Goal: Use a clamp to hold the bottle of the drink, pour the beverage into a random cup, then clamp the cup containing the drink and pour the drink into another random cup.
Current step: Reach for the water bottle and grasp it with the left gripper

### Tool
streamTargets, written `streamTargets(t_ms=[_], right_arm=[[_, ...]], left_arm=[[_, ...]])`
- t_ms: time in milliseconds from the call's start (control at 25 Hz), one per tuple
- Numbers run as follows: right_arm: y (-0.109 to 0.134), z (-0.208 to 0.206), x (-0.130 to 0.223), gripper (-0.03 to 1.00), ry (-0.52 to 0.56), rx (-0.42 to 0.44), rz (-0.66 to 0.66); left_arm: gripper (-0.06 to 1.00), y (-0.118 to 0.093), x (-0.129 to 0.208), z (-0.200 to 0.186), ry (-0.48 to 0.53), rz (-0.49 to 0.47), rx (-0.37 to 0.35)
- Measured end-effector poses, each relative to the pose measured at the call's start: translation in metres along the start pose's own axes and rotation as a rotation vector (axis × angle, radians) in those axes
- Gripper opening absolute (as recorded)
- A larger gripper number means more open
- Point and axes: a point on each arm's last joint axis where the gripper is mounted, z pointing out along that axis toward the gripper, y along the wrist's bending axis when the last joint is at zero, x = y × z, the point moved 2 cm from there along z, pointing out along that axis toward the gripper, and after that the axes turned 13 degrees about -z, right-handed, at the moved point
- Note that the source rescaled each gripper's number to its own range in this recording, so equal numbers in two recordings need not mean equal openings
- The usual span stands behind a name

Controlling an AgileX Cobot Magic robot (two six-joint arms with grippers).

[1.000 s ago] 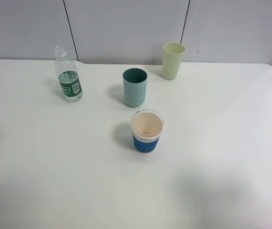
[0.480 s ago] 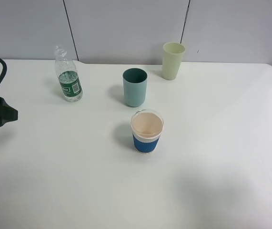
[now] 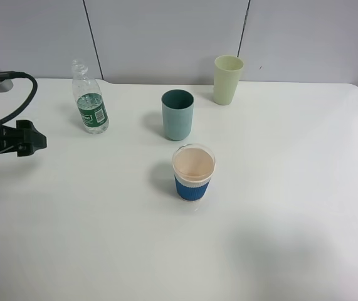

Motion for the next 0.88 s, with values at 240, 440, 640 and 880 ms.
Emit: streamTargets(t_ms=[240, 440, 640, 880], right_arm=[[0.0, 0.0, 0.0, 1.0, 0.0, 0.0, 0.0], [0.0, 0.0, 0.0, 1.0, 0.0, 0.0, 0.0], [0.0, 0.0, 0.0, 1.0, 0.0, 0.0, 0.0], [0.0, 0.0, 0.0, 1.0, 0.0, 0.0, 0.0]], left_arm=[[1.0, 0.003, -0.002, 0.015, -0.033, 0.001, -0.02], [1.0, 0.005, -0.002, 0.026, -0.054, 0.035, -0.03], [1.0, 0.006, 0.002, 0.04, -0.048, 0.126, -0.028], [1.0, 0.003, 0.003, 0.053, -0.084, 0.233, 0.003]])
